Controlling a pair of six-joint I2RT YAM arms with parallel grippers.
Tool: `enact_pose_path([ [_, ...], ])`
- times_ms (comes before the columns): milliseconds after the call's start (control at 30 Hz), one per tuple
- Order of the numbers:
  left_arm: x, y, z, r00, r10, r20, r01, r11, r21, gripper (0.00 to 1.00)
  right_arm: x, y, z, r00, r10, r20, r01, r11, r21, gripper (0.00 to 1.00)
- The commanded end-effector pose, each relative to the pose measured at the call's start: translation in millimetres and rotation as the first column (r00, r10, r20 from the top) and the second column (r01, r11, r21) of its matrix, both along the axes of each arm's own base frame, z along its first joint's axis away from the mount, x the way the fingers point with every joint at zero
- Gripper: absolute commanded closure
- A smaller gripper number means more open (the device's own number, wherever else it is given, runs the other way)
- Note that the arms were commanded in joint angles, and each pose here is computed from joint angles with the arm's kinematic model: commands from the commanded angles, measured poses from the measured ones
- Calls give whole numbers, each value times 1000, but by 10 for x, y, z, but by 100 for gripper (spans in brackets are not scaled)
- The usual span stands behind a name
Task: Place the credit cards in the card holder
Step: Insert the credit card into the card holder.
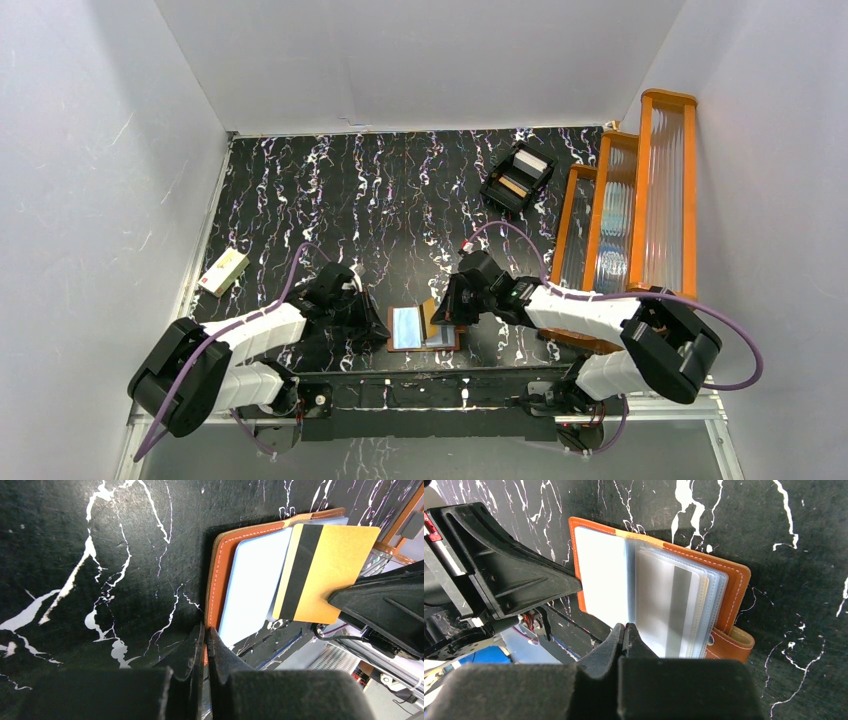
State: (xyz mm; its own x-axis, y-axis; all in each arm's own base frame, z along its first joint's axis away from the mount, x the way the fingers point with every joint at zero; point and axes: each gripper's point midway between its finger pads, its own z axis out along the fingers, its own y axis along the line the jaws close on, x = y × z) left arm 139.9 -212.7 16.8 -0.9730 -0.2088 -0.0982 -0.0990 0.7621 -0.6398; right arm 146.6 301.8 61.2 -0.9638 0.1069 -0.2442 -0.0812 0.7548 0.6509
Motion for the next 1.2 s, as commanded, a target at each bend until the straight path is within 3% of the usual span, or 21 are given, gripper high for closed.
enact_pose_path([
  [0,-47,78,-59,1000,13,-17,-12,1000,27,100,23,109,37,1000,3,16,-4,998,59,100],
  [533,-59,108,-93,1000,14,-17,-14,999,43,100,-52,89,-71,999,-29,-30,32,994,105,100],
  [800,-63,109,-93,1000,15,-18,-14,999,42,100,-64,-68,-153,995,-87,-39,89,995,55,100],
  [1167,-64,119,-85,1000,14,-17,-13,999,49,100,-171,-22,-150,997,-11,-77,15,999,49,100],
])
